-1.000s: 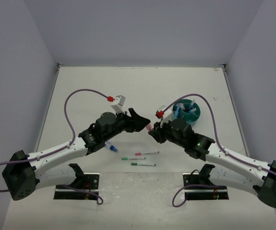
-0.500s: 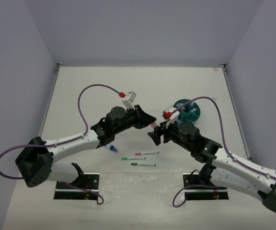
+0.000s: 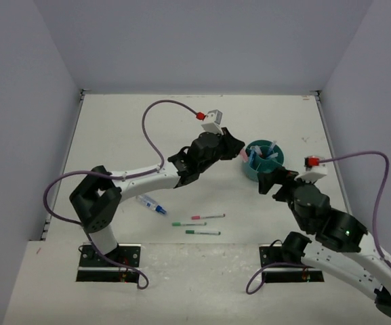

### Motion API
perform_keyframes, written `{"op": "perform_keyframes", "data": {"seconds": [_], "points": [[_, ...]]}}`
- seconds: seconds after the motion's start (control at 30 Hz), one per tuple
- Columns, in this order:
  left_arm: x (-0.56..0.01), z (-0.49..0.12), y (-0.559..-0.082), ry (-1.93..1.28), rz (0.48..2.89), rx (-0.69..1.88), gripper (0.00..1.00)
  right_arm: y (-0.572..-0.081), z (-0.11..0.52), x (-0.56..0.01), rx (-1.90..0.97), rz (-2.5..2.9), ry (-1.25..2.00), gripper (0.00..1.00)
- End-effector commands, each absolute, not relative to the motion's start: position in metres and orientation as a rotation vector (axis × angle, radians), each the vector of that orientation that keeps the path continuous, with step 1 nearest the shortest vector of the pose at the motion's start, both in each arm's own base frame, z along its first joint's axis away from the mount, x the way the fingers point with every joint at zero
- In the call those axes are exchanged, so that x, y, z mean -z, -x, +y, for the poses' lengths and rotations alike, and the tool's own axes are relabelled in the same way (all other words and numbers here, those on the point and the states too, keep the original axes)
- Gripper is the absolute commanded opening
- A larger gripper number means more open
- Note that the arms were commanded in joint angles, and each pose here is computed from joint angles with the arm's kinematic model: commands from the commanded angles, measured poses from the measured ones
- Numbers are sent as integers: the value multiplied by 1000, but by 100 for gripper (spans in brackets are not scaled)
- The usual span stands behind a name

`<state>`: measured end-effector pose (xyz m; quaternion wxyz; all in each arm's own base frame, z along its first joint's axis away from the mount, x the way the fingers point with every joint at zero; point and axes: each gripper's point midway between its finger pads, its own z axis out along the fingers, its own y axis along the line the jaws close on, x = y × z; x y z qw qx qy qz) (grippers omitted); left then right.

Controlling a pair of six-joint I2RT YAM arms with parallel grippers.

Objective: Sort the stationery into containers
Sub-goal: Place the pen in the storage box.

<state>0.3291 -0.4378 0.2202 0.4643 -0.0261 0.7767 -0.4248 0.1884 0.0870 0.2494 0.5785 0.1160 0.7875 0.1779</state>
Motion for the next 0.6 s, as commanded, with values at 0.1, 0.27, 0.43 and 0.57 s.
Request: {"op": "perform_keyframes", "data": {"seconds": [0.1, 0.27, 0.43, 0.57], "points": [[-221, -456, -365, 132, 1838, 975, 0, -172, 48, -272, -449, 1731, -384, 99], [-203, -466, -374, 143, 1857, 947, 0, -173, 51, -275, -446, 1741, -351, 99], [-177, -479, -381, 152, 1890, 942, 0, -176, 60, -272, -433, 1767, -315, 99], [-161, -475, -386, 175, 1901, 860, 0, -175, 60, -271, -446, 1756, -306, 99]]}}
